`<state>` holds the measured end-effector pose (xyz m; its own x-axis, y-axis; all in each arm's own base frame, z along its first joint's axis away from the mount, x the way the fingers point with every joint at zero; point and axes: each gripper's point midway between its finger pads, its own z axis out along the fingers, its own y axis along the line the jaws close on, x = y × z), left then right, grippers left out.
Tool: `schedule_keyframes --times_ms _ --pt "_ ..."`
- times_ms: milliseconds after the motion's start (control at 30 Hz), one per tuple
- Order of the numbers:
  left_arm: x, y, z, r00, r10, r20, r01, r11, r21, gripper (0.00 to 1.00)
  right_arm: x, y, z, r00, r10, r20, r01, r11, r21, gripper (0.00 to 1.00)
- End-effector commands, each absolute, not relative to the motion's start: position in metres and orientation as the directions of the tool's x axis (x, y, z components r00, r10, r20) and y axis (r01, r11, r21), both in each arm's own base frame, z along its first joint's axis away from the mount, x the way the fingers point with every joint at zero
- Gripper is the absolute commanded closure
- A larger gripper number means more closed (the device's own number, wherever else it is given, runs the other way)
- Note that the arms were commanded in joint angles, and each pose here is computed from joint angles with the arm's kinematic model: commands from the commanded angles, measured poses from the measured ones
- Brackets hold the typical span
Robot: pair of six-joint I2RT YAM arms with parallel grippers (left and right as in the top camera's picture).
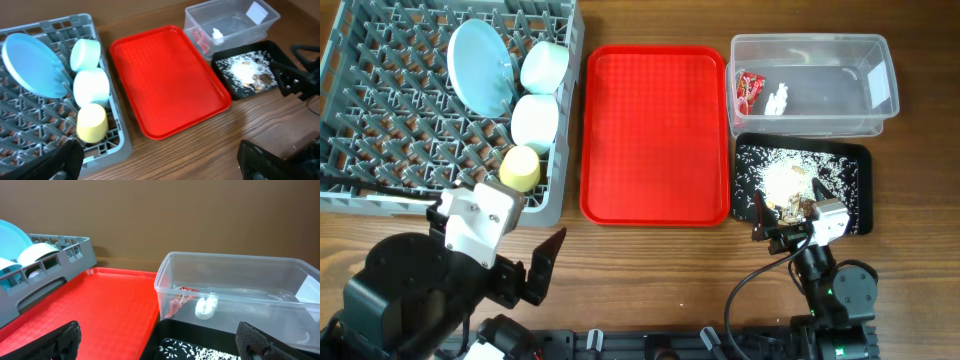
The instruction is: Sort waste into correct bins and load items into the dishwasher rack
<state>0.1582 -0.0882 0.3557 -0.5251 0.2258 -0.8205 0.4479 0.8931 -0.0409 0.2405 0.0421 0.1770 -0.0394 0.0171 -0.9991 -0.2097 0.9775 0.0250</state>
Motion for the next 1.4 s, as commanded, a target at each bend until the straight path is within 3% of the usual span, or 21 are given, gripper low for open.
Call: schedule_keyframes --times_ms 0,300,400,767,967,1233,1367 --pt "0.159 -0.099 0.358 -0.514 0.205 -0.833 0.479 0.874 -0.080 0.00 0.240 0.042 0.176 -0.032 0.004 -0.999 -0.214 0.977 0.010 0.00" --pt "0.206 -0.105 0.357 -0.346 0.010 -0.938 0.420 0.896 -0.145 0.00 0.240 0.042 0.176 -0.031 0.003 -0.999 -0.214 0.977 0.010 0.00" --pt "0.220 -0.105 0.332 -0.219 -0.067 -0.973 0.446 0.880 -0.161 0.00 0.240 0.042 0.176 -0.031 0.003 -0.999 -0.214 0.977 0.010 0.00" --pt "0.223 -0.084 0.261 -0.033 -0.128 -0.991 0.418 0.899 -0.130 0.00 0.240 0.042 0.176 -0.032 0.004 -0.999 -0.214 0.977 0.010 0.00" --pt "0.217 -0.072 0.236 0.013 -0.134 -0.991 0.379 0.918 -0.119 0.00 0.240 0.042 0.176 -0.032 0.004 -0.999 -0.214 0.977 0.010 0.00" --pt "0.232 -0.068 0.162 -0.139 -0.117 -0.983 0.332 0.930 -0.157 0.00 0.240 0.042 0.176 -0.032 0.004 -0.999 -0.214 0.977 0.010 0.00" --pt "0.235 -0.065 0.162 -0.106 -0.113 -0.988 0.321 0.936 -0.142 0.00 0.240 0.042 0.176 -0.032 0.004 -0.999 -0.214 0.977 0.010 0.00"
